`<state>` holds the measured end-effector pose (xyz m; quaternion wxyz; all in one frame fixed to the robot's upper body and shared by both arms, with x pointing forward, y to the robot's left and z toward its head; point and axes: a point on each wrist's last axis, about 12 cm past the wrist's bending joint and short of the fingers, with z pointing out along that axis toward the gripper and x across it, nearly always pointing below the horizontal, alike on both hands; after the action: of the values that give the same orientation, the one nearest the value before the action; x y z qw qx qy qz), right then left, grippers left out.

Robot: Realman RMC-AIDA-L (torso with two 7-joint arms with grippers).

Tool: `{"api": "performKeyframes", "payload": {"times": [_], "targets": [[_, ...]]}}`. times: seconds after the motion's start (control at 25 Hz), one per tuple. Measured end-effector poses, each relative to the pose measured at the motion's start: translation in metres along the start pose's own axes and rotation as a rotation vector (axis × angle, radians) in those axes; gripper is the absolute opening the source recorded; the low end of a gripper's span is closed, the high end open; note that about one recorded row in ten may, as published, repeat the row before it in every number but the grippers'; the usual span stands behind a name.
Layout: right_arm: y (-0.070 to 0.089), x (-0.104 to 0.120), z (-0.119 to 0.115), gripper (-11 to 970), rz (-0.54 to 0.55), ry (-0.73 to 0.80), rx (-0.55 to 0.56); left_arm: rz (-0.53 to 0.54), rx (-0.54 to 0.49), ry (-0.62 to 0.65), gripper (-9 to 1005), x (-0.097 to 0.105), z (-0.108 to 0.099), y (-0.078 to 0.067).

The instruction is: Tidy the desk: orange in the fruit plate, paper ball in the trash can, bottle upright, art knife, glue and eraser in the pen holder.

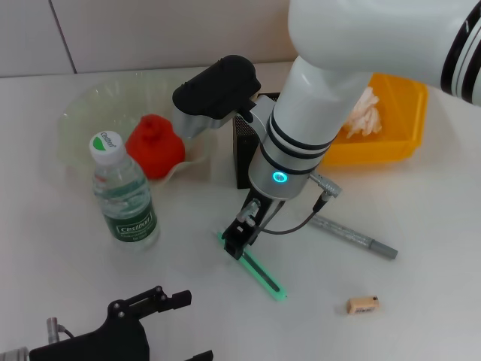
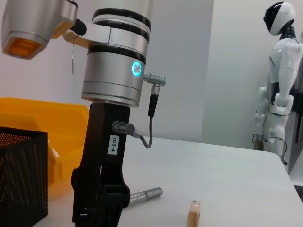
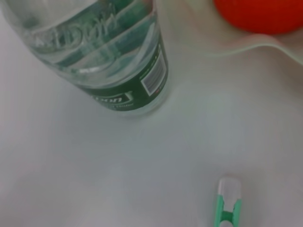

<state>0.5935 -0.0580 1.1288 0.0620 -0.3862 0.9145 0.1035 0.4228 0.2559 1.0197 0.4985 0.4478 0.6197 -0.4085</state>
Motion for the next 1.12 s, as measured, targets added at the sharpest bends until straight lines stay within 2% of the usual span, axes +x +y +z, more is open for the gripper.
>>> {"api": "performKeyframes", "payload": {"times": [0.08,0.76,0.96,1.12], "targets": [[-0.0001,0.0004,0.0002,288,0.001,0.002,-0.001,-0.001,0.000,0.000,786,0.0004,0.0001,-0.0003],[-0.0011,0.0017,0.0010,275,0.009,0.014,-0.003,-0.011,0.009,-0.001,786,0.0015,0.0032,0.0000],[-0.0016,0.0018,0.0014,199,0.013,0.016,-0.004,-0.010,0.009,-0.001,786,0.0015,0.0032,0.0001],[-0.0007,0.0008,0.0015,198,0.016,0.012,-0.011,-0.006,0.011,-0.001,786,0.0008,0.0037,0.0009]]}}
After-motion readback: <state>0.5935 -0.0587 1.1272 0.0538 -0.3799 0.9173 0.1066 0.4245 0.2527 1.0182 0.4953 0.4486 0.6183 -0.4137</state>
